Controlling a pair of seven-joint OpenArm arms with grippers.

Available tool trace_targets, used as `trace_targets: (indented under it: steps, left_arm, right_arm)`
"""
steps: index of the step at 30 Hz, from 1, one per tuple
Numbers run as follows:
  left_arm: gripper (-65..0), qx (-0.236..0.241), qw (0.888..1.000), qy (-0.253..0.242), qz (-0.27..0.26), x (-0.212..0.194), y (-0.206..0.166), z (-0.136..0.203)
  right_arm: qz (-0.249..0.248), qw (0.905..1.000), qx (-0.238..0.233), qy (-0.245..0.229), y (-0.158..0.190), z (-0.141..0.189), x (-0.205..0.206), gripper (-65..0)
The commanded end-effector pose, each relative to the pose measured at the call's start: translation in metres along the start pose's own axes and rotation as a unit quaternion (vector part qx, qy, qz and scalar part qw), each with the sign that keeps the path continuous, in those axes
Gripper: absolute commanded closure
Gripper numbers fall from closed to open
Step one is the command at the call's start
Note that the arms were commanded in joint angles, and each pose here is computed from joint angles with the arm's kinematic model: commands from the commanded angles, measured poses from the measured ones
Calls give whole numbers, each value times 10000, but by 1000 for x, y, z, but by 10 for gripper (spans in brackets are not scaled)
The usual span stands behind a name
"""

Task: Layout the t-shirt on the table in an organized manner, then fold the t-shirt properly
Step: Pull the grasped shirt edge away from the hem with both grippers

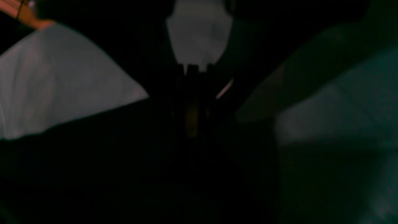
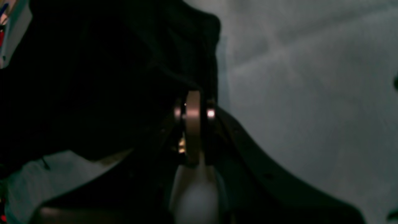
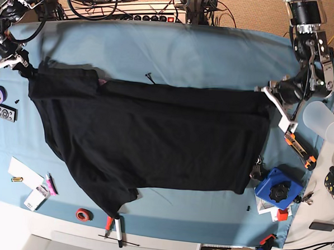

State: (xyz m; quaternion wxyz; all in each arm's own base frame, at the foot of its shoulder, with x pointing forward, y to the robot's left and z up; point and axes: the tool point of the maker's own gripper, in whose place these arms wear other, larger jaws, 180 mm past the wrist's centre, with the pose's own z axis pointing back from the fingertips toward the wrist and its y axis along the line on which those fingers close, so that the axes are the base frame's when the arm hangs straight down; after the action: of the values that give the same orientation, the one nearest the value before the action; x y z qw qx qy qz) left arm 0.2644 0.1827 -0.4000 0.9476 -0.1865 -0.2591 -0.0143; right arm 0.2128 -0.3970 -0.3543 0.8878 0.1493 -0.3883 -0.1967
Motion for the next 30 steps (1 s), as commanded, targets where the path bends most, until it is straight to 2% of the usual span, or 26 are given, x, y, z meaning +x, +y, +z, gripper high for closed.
trace_targets:
  steps: [1,7,12,24,30]
  left_arm:
    - [0,188,9995,207,-143,-8,8,8]
    - [0,288,9984,197,-445,-25,0,27]
    - [0,334,9967,407,-620,-43,1,36]
    - [0,387,9941,904,-463,-87,7,42]
    - [0,511,9934,935,-437,-89,14,46]
  right_arm:
    - [256,9993,-71,-259,0,12,23,0]
    - [812,9962,-289,-162,7,31,27,0]
    - [1148,9927,-364,-1,14,47,18,0]
    - [833,9946,-201,578,12,58,-37,0]
    - [746,9957,-81,541,16,58,-41,0]
